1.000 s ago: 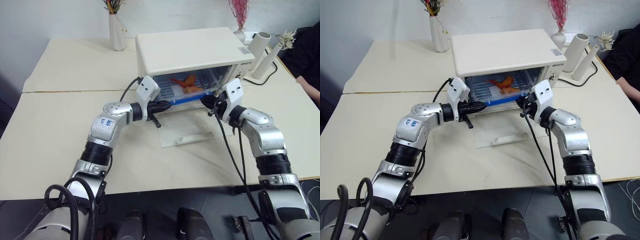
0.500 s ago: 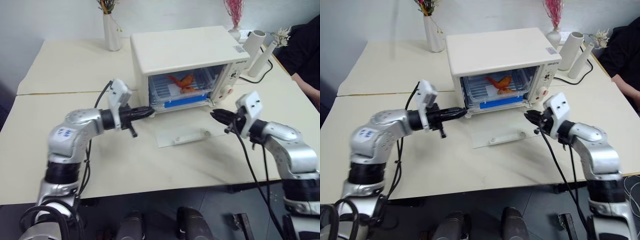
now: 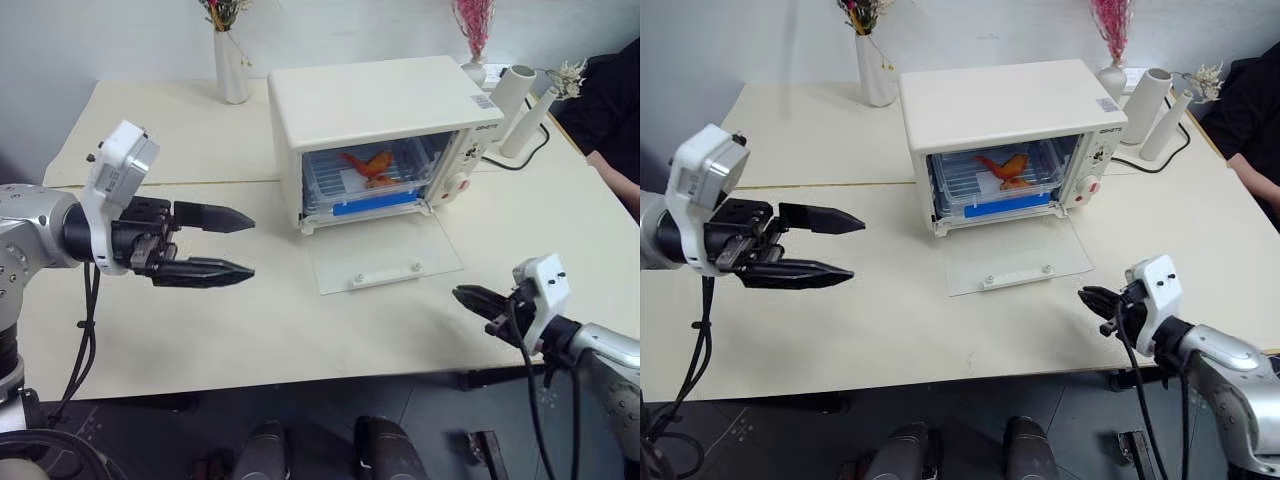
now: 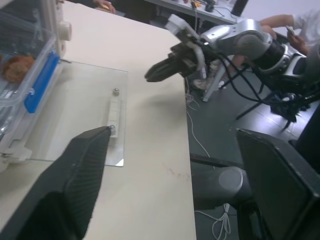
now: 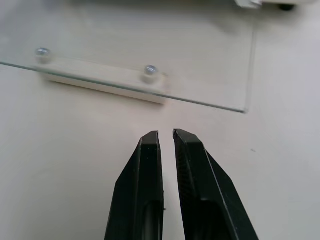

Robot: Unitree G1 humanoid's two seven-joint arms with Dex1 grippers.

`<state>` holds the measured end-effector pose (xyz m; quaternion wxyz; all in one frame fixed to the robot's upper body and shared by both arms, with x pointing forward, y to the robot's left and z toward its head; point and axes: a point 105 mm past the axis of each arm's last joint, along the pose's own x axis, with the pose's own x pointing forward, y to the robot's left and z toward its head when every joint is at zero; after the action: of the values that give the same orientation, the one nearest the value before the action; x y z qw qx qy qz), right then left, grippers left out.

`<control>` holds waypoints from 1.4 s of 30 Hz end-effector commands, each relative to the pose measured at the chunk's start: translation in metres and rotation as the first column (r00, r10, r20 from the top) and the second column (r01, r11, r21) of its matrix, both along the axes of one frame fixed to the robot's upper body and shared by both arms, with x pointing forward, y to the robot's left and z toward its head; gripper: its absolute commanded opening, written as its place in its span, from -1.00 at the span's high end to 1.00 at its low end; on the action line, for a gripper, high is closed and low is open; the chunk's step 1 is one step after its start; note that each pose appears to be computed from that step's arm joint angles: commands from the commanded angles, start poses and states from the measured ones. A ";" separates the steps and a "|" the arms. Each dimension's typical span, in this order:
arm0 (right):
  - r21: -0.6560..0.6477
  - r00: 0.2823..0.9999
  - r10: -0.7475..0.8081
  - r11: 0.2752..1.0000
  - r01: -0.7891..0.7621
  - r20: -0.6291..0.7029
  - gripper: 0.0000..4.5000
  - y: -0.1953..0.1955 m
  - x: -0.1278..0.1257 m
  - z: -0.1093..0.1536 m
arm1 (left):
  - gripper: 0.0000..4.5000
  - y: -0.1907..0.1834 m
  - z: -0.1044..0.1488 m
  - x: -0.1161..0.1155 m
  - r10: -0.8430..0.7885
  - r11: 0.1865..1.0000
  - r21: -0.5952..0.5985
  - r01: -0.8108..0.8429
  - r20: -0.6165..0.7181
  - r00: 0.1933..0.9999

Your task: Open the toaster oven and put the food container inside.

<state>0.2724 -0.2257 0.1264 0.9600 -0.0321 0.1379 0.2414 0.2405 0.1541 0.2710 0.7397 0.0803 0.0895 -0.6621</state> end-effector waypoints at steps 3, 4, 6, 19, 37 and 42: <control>0.011 0.997 -0.068 0.998 0.067 0.045 0.79 -0.003 0.017 -0.009 | -0.98 -0.005 0.008 -0.003 -0.034 0.999 0.025 0.032 0.074 0.997; 0.018 0.996 -0.072 0.997 0.071 0.048 0.79 -0.002 0.020 -0.011 | -0.98 -0.005 0.009 -0.003 -0.036 0.999 0.026 0.034 0.077 0.996; 0.032 0.996 -0.072 0.997 0.070 0.057 0.79 0.002 0.028 -0.013 | -0.98 -0.005 0.008 -0.003 -0.036 0.999 0.031 0.034 0.082 0.996; 0.054 0.952 0.047 0.996 -0.066 0.302 0.79 0.007 0.052 0.089 | -0.98 -0.001 0.007 0.006 0.012 0.999 0.030 -0.016 0.108 0.994; -0.093 0.940 0.309 0.950 -0.298 0.144 -0.85 -0.059 -0.017 0.153 | -1.00 0.025 0.011 0.024 0.124 0.992 0.011 -0.127 0.143 0.982; -0.043 0.936 0.317 0.949 -0.314 0.154 -0.85 -0.073 -0.026 0.167 | -1.00 0.028 0.018 0.027 0.134 0.991 -0.004 -0.135 0.160 0.978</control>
<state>0.2518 -0.2963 0.2744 0.9158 -0.0681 0.0839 0.3867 0.2704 0.1793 0.2751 0.7854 0.1077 0.0600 -0.6066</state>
